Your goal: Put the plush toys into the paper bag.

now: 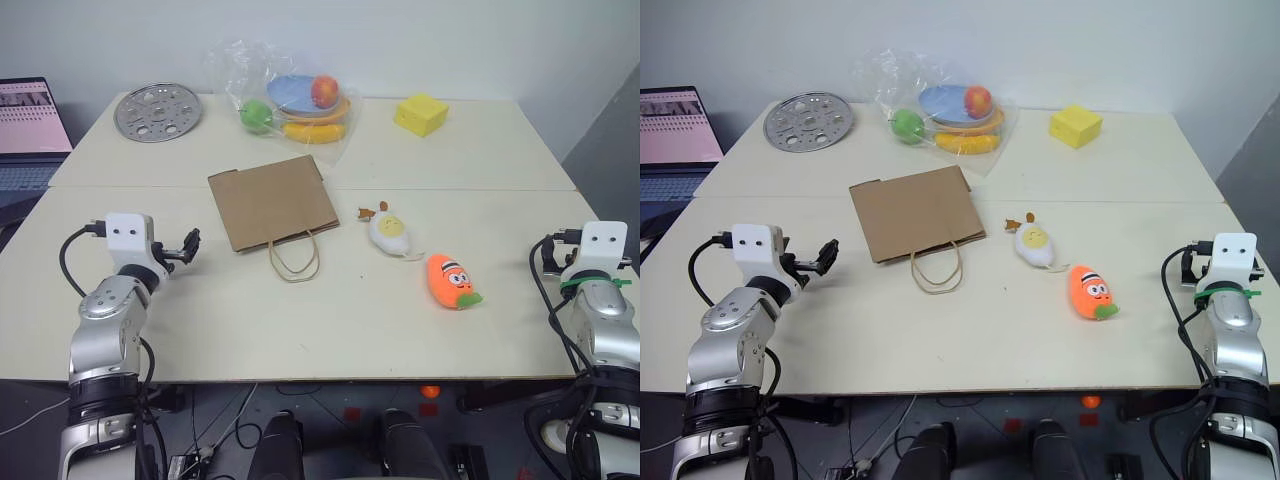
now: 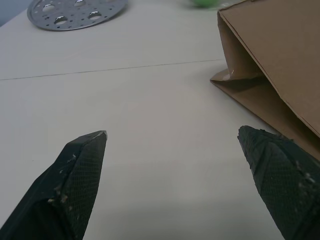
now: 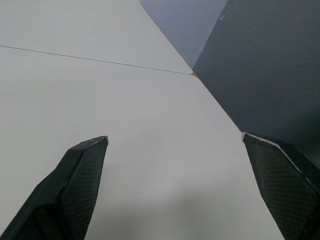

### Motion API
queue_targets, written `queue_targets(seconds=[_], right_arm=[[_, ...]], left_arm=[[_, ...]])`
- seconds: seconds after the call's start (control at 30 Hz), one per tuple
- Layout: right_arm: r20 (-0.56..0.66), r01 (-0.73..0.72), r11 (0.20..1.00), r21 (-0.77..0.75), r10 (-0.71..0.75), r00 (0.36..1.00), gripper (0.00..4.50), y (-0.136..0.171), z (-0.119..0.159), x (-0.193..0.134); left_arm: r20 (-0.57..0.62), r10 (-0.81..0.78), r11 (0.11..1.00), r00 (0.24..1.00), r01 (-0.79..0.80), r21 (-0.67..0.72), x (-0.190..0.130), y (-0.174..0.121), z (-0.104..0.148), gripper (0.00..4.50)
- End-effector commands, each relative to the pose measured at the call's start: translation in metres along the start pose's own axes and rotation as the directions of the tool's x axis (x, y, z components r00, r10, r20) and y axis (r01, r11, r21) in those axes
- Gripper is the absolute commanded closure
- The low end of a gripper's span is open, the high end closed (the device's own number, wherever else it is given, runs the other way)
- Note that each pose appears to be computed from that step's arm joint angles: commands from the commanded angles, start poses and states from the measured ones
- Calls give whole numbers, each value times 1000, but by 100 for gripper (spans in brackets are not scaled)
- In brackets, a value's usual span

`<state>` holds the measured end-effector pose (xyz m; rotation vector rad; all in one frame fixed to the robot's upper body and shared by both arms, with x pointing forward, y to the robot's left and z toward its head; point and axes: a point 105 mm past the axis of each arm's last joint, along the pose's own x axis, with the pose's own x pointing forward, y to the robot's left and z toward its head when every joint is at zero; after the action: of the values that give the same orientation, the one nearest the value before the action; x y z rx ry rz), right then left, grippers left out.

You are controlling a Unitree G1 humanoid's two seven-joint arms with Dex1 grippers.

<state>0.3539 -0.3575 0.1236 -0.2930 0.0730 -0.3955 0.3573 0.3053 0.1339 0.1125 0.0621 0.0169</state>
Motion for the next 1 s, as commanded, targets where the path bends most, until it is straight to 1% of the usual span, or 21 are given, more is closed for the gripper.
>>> queue_targets(seconds=[0.03,0.1,0.17,0.27,0.37,0.47,0.57,0.7,0.8,0.87,0.9,1.0], right_arm=[[48,26,1000,0,-26,999,0,-11,13,1],[48,26,1000,1,-26,999,0,-11,13,1],[49,18,1000,1,-18,999,0,-7,14,2],[56,2,1000,-11,-1,998,0,-5,16,2],[83,-41,999,-30,43,996,0,-1,26,2],[121,-126,991,-49,131,984,0,9,43,-1],[153,-252,964,-79,262,953,0,26,59,-9],[190,-424,896,-130,442,876,0,49,82,-27],[210,-525,844,-110,536,817,0,63,96,-41],[213,-604,786,-129,617,758,0,77,102,-54],[210,-656,743,-130,667,714,0,86,104,-63],[195,-749,645,-150,762,618,0,104,109,-84]], left_arm=[[62,-17,999,998,15,34,-3,-1,20,1],[61,-13,999,998,10,38,-3,0,20,1],[60,-41,996,997,36,83,-6,-2,23,1],[87,-113,990,990,104,99,-10,-10,33,1],[114,-233,967,966,218,136,-15,-22,48,1],[95,-333,931,938,311,194,-21,-30,53,1],[64,-418,888,906,393,237,-26,-35,52,1],[60,-451,873,890,426,237,-29,-25,56,1],[30,-487,845,873,462,268,-31,-19,57,1],[3,-528,813,849,505,290,-32,-20,57,1],[-34,-561,777,827,541,321,-34,-24,54,1],[-88,-609,719,788,595,360,-34,-30,52,1]])
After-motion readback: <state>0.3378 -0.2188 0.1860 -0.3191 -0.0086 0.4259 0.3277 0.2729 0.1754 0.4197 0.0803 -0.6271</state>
